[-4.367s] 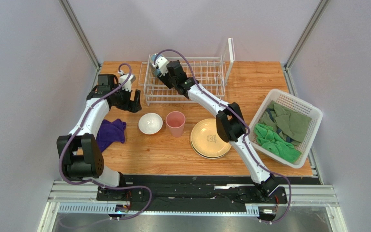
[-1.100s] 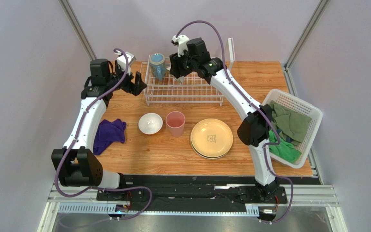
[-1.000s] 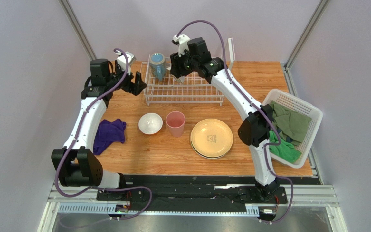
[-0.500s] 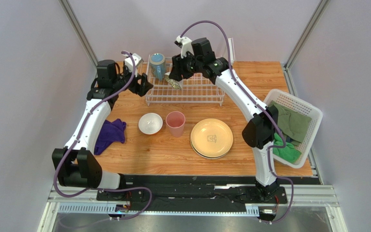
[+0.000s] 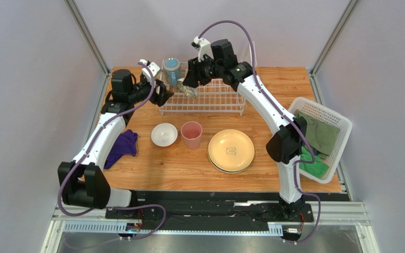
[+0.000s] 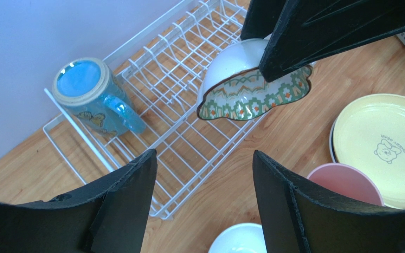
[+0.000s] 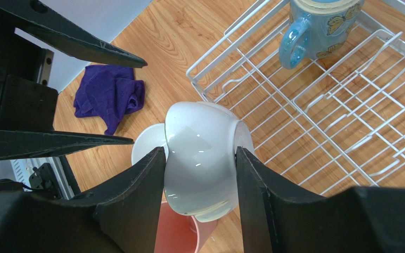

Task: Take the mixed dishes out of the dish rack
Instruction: Pick up the bowl from the dish rack, then place the bowl at the center of the board.

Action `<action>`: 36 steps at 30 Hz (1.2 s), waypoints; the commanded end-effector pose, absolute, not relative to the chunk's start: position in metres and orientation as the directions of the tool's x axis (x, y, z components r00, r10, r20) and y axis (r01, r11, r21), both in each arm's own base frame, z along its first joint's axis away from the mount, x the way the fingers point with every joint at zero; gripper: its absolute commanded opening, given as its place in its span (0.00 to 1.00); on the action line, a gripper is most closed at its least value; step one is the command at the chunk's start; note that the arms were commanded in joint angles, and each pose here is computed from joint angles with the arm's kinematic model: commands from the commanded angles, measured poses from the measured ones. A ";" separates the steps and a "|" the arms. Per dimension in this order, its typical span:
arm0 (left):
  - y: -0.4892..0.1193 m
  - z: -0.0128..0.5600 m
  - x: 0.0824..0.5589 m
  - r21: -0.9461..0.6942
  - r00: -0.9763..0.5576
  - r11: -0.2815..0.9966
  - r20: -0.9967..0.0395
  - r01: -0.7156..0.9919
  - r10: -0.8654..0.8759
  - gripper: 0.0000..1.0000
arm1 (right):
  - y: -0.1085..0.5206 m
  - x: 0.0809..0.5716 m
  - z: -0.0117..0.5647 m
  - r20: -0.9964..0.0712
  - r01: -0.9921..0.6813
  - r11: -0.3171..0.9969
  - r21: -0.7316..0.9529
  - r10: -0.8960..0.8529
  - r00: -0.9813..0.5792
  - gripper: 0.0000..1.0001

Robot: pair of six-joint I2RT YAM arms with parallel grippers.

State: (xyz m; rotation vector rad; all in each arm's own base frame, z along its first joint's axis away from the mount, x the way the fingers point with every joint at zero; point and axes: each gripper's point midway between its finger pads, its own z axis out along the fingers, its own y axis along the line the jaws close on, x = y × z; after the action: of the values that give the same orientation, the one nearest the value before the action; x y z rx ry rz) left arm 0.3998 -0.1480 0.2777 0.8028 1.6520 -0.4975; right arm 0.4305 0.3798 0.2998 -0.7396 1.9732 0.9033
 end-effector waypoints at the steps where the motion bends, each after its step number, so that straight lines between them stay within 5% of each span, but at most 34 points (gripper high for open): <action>1: -0.163 0.308 0.398 0.197 0.085 0.625 -0.975 0.755 0.204 0.74 | 0.381 0.416 0.346 -0.893 -0.791 0.515 0.329 -0.101 -0.438 0.24; 15: -0.178 0.303 0.409 0.261 0.170 0.590 -0.964 0.764 0.206 0.69 | 0.389 0.401 0.347 -0.867 -0.800 0.444 0.405 -0.092 -0.490 0.24; 26: -0.186 0.288 0.417 0.245 0.141 0.578 -0.965 0.779 0.219 0.53 | 0.388 0.391 0.352 -0.864 -0.810 0.410 0.420 -0.092 -0.495 0.24; 32: -0.190 0.289 0.416 0.231 0.131 0.569 -0.969 0.789 0.211 0.37 | 0.390 0.388 0.348 -0.854 -0.806 0.397 0.439 -0.095 -0.512 0.24; 36: -0.191 0.287 0.414 0.213 0.111 0.566 -0.971 0.796 0.209 0.17 | 0.391 0.387 0.347 -0.852 -0.806 0.392 0.443 -0.095 -0.514 0.24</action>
State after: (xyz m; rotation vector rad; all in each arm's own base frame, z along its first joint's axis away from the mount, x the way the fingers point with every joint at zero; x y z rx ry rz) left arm 0.4124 -0.1846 0.2625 0.8957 1.5067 -0.5367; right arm 0.4006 0.3921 0.2915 -0.7557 2.0358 1.1164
